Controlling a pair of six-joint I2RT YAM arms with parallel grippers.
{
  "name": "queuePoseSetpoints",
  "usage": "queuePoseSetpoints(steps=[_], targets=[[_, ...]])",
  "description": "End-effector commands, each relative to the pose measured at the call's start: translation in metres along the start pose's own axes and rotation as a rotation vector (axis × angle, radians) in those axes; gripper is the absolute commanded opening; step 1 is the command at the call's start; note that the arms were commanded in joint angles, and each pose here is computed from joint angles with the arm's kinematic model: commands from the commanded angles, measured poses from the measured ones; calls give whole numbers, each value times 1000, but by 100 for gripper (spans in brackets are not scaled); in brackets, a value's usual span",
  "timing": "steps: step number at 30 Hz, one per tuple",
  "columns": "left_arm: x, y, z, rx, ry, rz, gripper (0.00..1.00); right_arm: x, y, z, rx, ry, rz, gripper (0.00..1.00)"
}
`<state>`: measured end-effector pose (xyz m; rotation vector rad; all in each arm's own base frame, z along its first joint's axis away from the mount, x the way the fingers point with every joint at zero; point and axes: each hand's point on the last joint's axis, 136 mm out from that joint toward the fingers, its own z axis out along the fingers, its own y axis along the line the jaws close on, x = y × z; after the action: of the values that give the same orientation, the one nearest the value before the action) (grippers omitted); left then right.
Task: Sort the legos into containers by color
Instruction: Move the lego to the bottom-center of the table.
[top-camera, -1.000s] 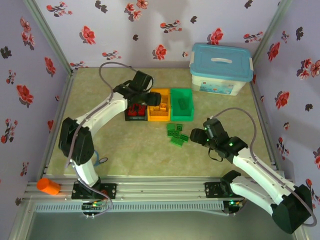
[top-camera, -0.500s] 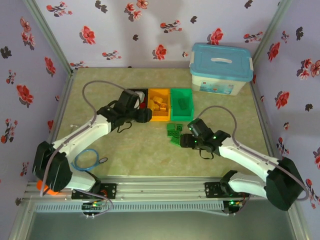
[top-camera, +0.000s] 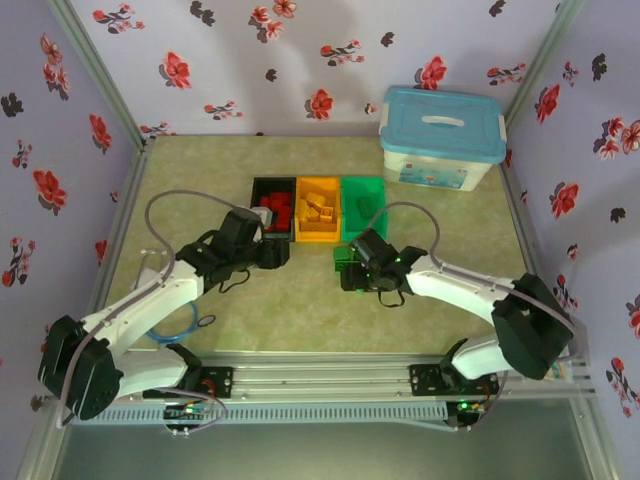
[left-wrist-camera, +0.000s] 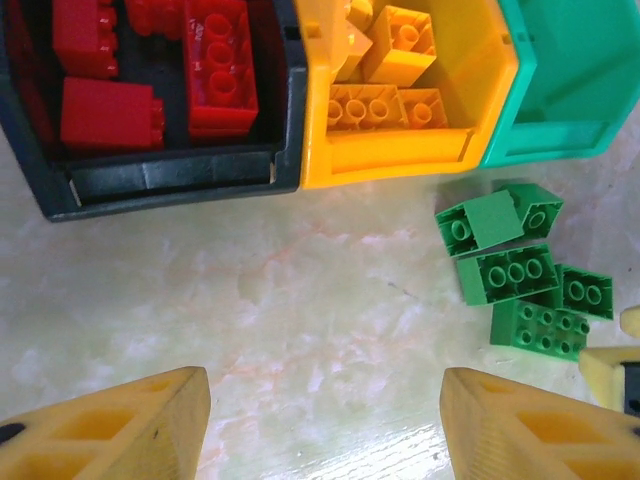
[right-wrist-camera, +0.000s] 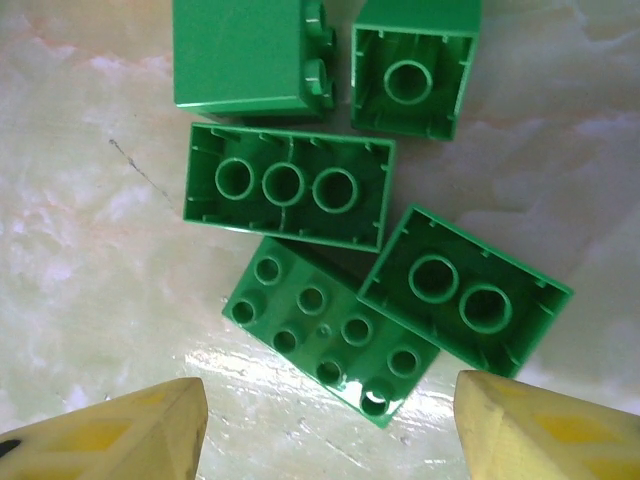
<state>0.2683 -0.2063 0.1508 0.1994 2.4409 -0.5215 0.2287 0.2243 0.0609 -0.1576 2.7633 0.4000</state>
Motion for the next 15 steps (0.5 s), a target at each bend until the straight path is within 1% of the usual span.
queuePoseSetpoints(steps=[1,5,11,15], targets=[[2,6,-5,-18,-27,-18,62,-10,15,0,-18,-12,-42,66],[7,12,-7,-35,-33,-24,62,-8,22,8,-4,7,-66,66],[10,16,-7,-47,-34,-27,62,7,28,22,32,54,-106,63],[11,17,-6,-48,-33,-29,62,20,43,27,7,84,-129,62]])
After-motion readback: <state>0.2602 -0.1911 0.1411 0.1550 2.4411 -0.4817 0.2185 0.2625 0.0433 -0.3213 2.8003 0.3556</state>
